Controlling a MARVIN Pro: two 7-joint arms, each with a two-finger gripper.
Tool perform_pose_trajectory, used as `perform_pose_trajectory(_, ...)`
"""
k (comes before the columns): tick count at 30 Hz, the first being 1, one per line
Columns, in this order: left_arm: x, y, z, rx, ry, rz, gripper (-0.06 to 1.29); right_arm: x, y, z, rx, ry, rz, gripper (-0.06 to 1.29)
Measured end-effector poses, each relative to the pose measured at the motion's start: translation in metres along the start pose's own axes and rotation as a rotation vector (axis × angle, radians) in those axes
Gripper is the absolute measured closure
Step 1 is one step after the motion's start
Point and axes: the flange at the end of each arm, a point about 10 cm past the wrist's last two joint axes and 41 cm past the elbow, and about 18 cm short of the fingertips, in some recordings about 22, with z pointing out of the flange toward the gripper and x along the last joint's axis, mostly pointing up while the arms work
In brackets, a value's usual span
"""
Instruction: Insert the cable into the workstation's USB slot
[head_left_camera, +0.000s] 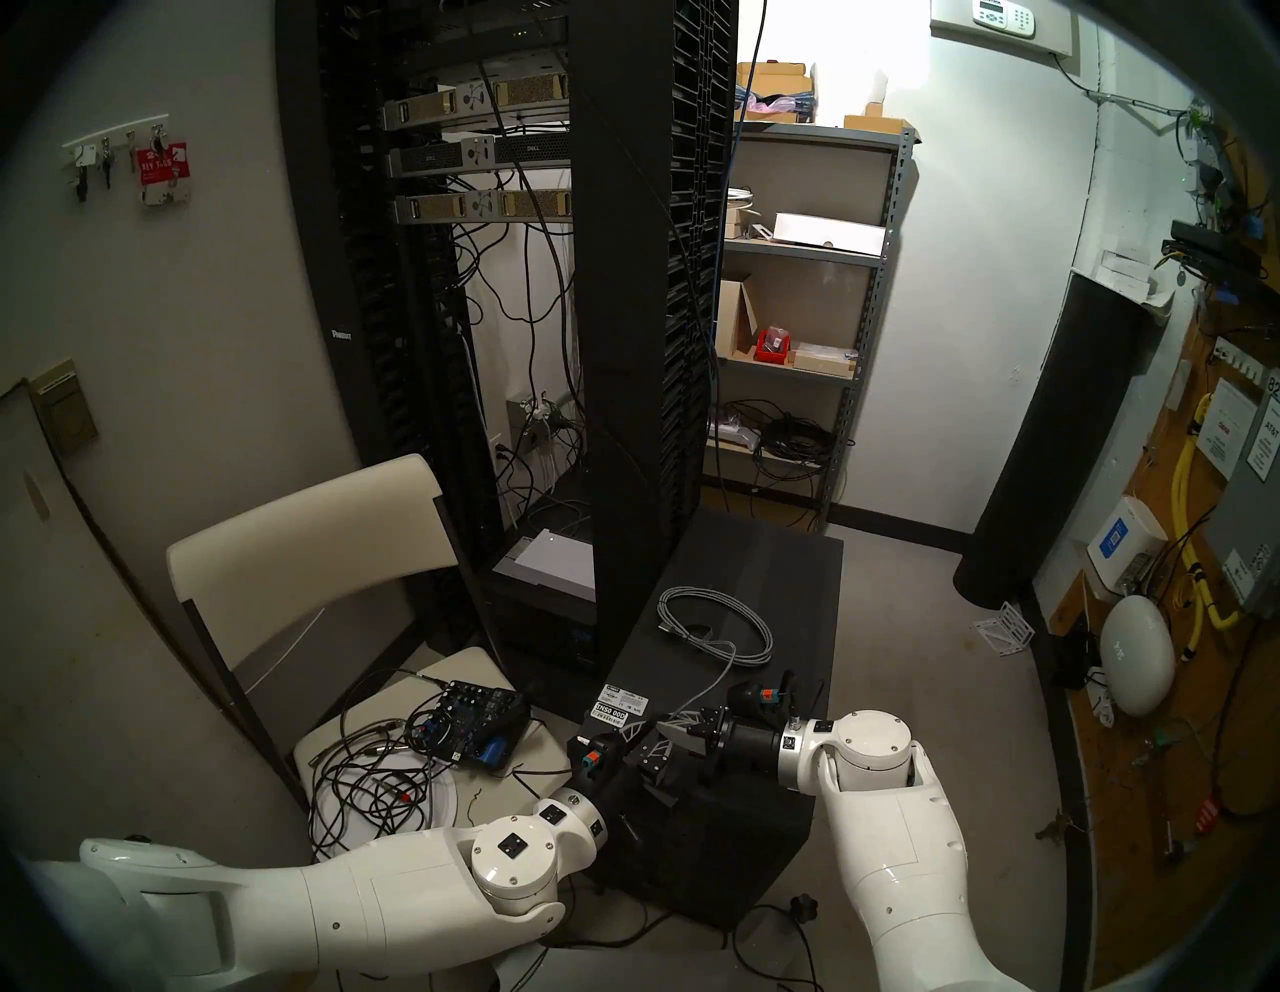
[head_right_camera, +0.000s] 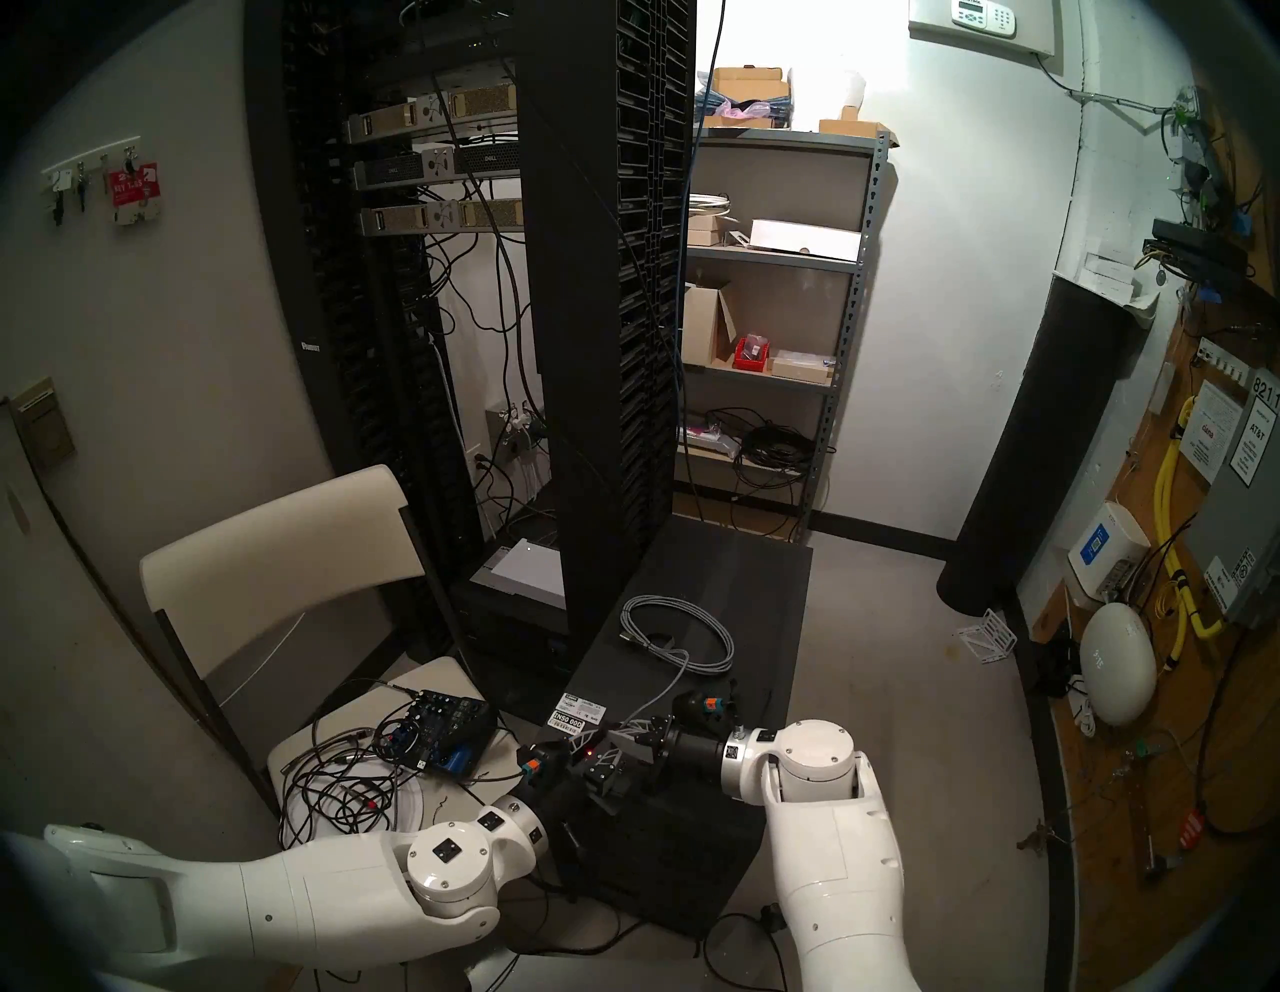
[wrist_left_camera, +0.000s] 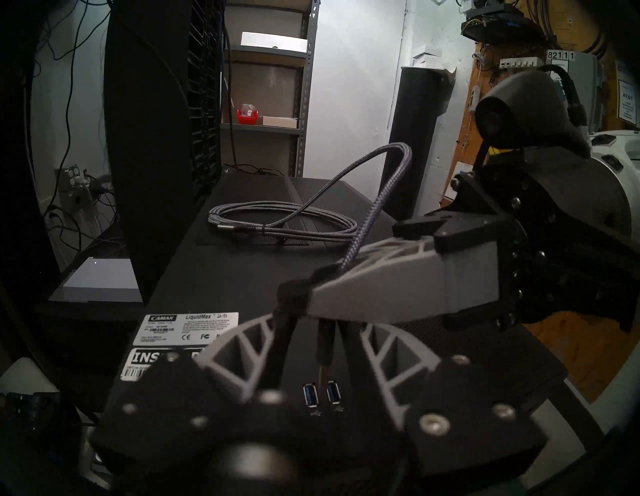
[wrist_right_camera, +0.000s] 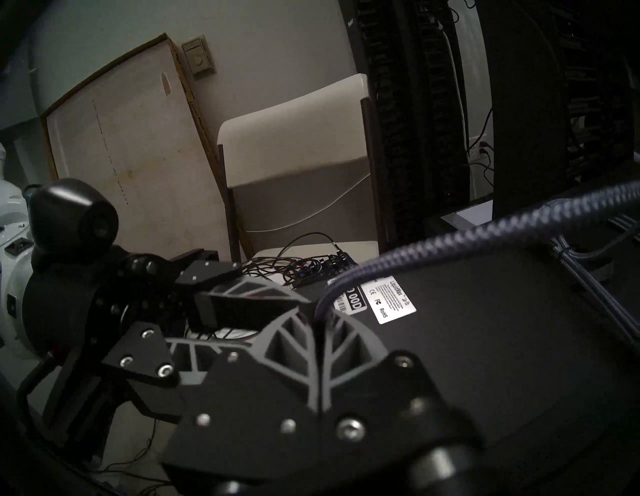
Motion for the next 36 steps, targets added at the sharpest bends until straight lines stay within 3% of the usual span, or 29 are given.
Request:
perform_pose_trajectory(1, 0.000, -0.001, -0.001, 0.001, -0.001, 0.003, 0.87, -0.001, 0.000, -0.001, -0.003, -0.003, -0.006, 1.25)
perform_pose_trajectory(3, 0.000, -0.001, -0.002, 0.001, -0.002, 0.007, 0.80, -0.001, -0.001, -0.001, -0.004, -0.004, -0.010, 1.25)
perform_pose_trajectory(5, -0.001, -0.001, -0.003, -0.001, -0.003, 0.013, 0.53, -0.002, -0.002, -0.002, -0.005, -0.002, -0.016, 1.25)
perform_pose_trajectory(6, -0.001, -0.002, -0.004, -0.002, -0.003, 0.018, 0.25, -0.002, -0.002, -0.002, -0.005, -0.001, -0.017, 1.25)
perform_pose_trajectory(7, -0.001, -0.002, -0.005, -0.004, -0.004, 0.023, 0.18, -0.003, -0.003, -0.002, -0.005, 0.000, -0.019, 1.25)
perform_pose_trajectory(19, 0.002, -0.020, -0.017, -0.045, -0.015, 0.082, 0.06, -0.004, -0.006, -0.001, 0.017, 0.003, -0.032, 1.25)
perform_pose_trajectory(36, 0.002, -0.048, -0.034, -0.062, -0.027, 0.156, 0.05, -0.007, -0.005, -0.001, 0.005, -0.051, -0.085, 1.25)
